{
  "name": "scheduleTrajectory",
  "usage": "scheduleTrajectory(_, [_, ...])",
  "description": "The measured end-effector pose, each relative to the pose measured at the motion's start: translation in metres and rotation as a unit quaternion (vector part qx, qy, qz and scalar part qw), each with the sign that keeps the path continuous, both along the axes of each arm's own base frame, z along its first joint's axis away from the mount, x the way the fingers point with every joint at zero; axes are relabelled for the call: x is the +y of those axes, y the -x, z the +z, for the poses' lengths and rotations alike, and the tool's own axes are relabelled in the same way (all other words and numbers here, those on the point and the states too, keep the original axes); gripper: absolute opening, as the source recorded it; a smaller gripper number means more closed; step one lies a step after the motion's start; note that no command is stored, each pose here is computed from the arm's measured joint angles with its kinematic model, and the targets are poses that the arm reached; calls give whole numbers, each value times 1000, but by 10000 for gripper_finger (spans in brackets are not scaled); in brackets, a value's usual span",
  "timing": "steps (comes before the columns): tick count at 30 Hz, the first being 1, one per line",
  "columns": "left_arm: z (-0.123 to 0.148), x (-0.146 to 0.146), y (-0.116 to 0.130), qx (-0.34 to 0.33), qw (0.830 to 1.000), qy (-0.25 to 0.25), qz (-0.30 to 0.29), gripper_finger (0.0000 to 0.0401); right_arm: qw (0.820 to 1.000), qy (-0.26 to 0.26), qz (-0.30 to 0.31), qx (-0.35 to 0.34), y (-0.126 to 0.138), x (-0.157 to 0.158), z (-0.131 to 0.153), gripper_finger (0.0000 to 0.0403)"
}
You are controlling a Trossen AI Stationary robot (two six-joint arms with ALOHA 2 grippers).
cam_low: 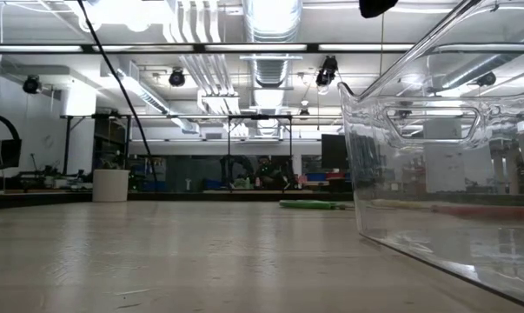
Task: Pick & Place Paint Supplies
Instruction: Put the gold paintbrush into the right transparent bin
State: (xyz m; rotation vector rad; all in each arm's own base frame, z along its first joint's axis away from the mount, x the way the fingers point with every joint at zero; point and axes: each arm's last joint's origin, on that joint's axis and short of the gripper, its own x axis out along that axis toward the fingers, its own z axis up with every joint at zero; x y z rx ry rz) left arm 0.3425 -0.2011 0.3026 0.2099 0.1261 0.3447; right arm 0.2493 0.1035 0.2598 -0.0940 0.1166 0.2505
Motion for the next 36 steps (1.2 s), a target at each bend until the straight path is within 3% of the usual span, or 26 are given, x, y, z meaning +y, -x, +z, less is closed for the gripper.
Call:
scheduleTrajectory(17, [0,2,-2,0,1000,3,-6,27,1000,3,-11,-28,-9,2,-2,146])
scheduleTrajectory(36, [-2,2,-1,6,1000,0,-6,26,999,8,-31,-25,-57,8,-5,146])
